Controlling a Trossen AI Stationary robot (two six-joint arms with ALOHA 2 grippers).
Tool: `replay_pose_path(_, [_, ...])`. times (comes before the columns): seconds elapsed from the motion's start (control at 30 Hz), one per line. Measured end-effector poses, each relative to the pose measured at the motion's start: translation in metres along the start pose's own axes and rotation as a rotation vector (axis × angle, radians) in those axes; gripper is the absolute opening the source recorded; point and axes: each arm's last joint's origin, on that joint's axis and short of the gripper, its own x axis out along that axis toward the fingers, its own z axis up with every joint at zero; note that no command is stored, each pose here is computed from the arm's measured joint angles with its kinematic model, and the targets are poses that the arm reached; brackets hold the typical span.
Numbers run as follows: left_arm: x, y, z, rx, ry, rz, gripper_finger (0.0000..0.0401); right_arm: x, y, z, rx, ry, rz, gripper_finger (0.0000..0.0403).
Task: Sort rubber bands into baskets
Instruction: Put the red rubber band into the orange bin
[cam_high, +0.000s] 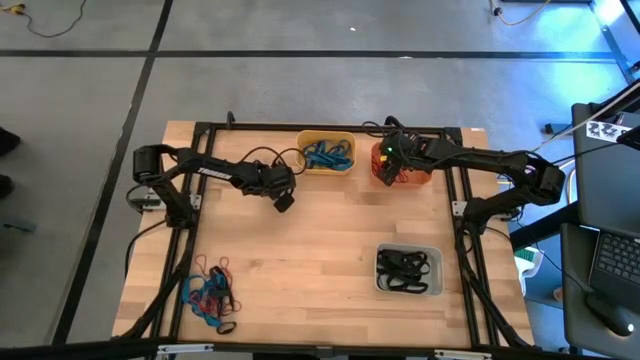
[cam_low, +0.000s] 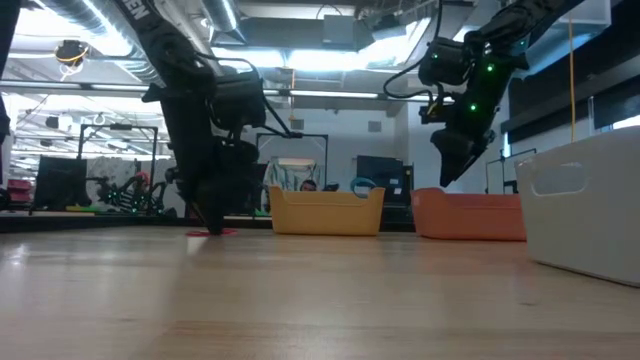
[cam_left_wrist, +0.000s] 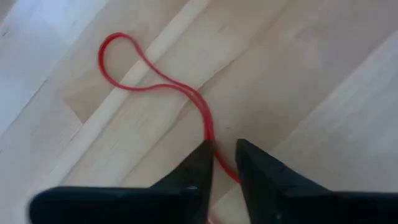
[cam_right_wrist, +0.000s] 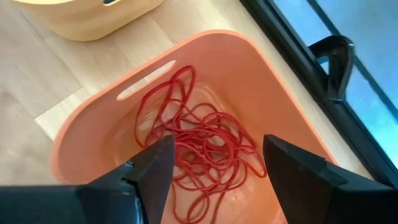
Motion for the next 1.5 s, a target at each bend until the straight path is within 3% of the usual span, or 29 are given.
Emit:
replay_pose_path(0.13, [0.0,0.0,0.0,0.051,0.002,-0.003,0.0013,-0.001,0.005,0.0,-0.01,-0.007,0.059,0.0244])
replay_pose_path(0.2, [0.0,-0.002,-0.001,0.067,-0.003,0.0,0.0005,-0.003,0.011,0.001,-0.028,-0.018,0.078,0.0243])
replay_pose_path(0.57, [-0.006,-0.014,-0.005,0.149,-0.023,-0.001,0.0002,-0.024,0.061,0.004,-0.178,-0.18,0.181,0.0243])
replay_pose_path(0.87, [-0.034,-0.046,-0.001,0.261,-0.043,-0.09,0.0002,-0.045,0.096,0.01,-0.356,-0.401,0.349,0.0243])
replay_pose_path(1.07, [-0.053,-0.064,0.0,0.345,-0.09,-0.116,0.0002,-0.054,0.106,0.014,-0.392,-0.502,0.376,0.0243])
replay_pose_path(1.33, [-0.053,-0.059,-0.005,0.403,-0.041,-0.041,0.0015,-0.053,0.11,0.019,-0.381,-0.552,0.382,0.0244])
replay_pose_path(1.5, [-0.058,-0.039,0.006,0.332,-0.049,-0.033,0.004,-0.047,0.115,0.022,-0.393,-0.576,0.378,0.0243])
